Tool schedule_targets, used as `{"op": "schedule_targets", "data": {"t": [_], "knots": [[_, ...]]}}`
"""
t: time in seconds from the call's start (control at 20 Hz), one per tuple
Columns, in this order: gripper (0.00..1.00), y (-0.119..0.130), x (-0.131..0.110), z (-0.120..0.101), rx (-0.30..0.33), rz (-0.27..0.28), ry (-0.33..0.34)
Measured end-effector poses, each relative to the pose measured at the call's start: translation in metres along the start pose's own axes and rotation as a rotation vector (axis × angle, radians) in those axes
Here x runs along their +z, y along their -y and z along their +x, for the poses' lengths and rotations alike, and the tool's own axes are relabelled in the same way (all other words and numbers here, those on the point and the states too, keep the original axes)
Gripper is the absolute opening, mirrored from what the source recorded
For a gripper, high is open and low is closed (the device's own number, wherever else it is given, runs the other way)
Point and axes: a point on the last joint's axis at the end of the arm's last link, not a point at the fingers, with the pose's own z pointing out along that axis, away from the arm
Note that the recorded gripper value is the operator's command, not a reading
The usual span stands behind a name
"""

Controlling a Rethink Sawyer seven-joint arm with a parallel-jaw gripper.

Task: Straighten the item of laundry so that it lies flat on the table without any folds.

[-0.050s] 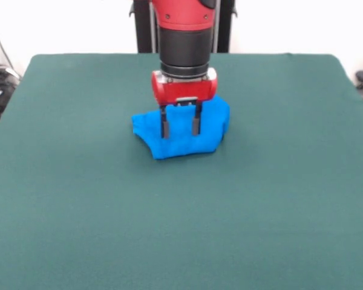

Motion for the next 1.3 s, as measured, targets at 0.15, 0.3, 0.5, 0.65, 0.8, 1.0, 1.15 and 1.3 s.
{"op": "schedule_targets", "data": {"t": [0.15, 0.3, 0.5, 0.65, 0.8, 1.0, 1.15, 1.3], "knots": [[1.00, 0.009, 0.000, 0.002, 0.014, 0.003, 0.000], [1.00, 0.016, 0.000, 0.003, 0.025, 0.006, 0.000], [1.00, 0.025, 0.000, 0.006, 0.042, 0.008, -0.002], [1.00, 0.030, 0.001, 0.009, 0.051, 0.008, -0.005], [1.00, 0.031, 0.003, 0.010, 0.055, 0.007, -0.007], [1.00, 0.033, 0.005, 0.010, 0.057, 0.007, -0.007], [1.00, 0.035, 0.009, 0.008, 0.061, 0.008, -0.005], [1.00, 0.038, 0.016, 0.009, 0.067, 0.006, -0.008]]}}
